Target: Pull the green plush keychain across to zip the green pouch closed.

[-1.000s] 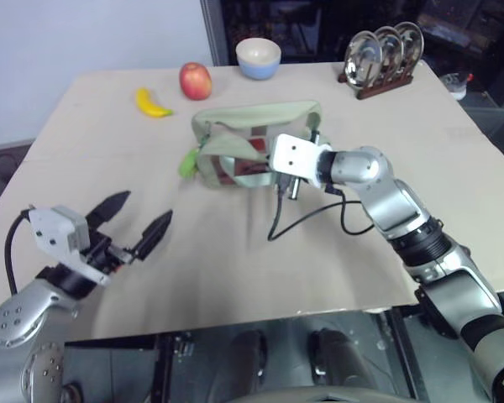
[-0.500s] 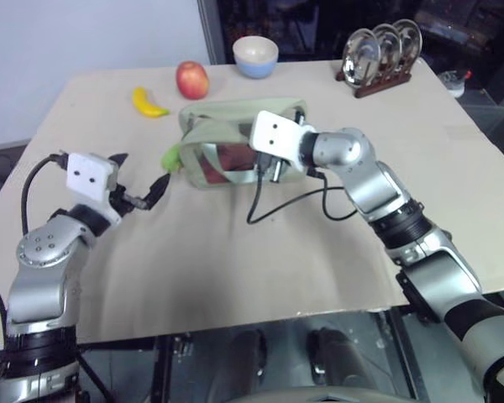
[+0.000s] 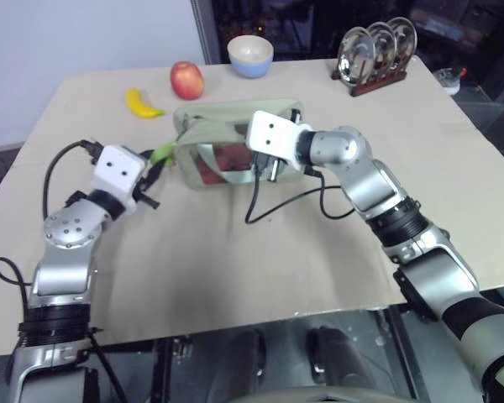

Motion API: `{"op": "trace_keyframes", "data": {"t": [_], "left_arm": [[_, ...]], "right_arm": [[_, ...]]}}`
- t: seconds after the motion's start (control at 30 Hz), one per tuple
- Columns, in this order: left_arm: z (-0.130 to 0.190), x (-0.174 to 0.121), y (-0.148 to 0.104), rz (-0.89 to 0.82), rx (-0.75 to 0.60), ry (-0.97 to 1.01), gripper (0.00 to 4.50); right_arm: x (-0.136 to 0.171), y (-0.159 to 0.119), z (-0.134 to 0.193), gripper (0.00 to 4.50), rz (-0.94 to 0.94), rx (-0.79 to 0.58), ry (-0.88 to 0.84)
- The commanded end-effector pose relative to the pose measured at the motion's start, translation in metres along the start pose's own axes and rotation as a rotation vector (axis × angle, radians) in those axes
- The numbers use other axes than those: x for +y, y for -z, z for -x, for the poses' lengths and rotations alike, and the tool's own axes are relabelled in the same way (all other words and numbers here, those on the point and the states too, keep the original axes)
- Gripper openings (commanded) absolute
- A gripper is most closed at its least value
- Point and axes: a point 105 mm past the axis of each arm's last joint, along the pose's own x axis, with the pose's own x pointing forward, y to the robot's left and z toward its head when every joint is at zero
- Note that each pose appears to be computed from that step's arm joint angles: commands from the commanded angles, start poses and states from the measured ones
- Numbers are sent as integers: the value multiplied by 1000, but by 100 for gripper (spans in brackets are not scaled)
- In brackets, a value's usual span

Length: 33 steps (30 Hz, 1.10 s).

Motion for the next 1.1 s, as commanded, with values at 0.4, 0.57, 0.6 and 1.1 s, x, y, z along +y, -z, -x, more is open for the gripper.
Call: {"op": "trace_keyframes", "data": {"t": [0.4,0.57,0.6,1.1], "left_arm": [[-25,24,-111,-909,-308,253,8],[-43,14,-118,-923,-348,388,88],[-45,13,-119,-901,-362,396,134],[44,16,-33,343,-185,339,172]], "right_arm": [[-10,-24,-6,0,48,-68,21],[-10,-27,-10,0,48,-76,25],[-10,-28,-11,0,47,-77,26],[-8,-29,-7,0,20,-91,21]]}}
